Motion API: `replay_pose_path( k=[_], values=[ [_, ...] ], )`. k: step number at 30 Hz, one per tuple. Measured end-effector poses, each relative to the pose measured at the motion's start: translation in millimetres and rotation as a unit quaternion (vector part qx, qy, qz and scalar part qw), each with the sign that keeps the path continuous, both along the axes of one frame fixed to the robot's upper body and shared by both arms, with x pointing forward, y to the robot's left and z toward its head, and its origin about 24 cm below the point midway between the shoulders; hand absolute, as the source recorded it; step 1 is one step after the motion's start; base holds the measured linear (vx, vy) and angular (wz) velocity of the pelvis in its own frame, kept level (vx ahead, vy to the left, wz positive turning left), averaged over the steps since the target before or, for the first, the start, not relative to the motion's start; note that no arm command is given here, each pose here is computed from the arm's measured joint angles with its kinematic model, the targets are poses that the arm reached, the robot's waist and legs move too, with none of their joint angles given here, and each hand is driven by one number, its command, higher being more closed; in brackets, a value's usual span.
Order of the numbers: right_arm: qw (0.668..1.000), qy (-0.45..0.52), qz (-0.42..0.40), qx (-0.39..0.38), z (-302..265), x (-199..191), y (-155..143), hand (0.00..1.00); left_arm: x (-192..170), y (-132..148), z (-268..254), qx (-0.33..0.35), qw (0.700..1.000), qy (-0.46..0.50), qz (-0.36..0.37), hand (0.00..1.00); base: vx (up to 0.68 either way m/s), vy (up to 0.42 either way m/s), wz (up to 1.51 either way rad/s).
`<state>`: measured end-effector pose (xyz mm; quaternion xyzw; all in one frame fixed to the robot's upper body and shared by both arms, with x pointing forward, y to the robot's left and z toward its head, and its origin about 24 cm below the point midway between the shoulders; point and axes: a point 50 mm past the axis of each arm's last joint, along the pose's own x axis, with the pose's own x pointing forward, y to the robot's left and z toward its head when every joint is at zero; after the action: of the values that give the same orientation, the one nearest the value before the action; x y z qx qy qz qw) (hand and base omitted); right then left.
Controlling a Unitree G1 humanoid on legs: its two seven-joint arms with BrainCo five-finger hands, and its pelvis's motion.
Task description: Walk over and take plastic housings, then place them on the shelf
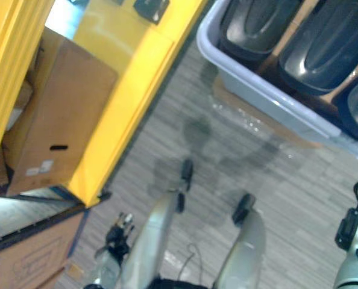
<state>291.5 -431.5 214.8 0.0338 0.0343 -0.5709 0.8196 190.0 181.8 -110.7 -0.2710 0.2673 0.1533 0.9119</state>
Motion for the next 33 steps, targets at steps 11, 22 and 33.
replay_pose_path(
  k=[11,22,33],
  values=[
    [0.995,0.042,-0.03,-0.083,-1.3,0.8,4.0,1.0,5.0,-3.8,7.0,0.018,0.999,-0.039,0.005,0.0,0.0,0.0,0.0],
    [0.974,-0.014,-0.054,-0.218,13.5,-11.9,24.3,1.0,37.7,22.5,68.5,0.074,0.976,-0.2,0.054,0.0,0.03,-0.027,0.01],
    [0.919,0.025,-0.045,-0.39,-17.4,-36.0,61.8,1.0,50.3,43.8,218.3,0.254,0.864,-0.434,0.02,0.0,0.14,-0.017,-0.04]
  ],
)
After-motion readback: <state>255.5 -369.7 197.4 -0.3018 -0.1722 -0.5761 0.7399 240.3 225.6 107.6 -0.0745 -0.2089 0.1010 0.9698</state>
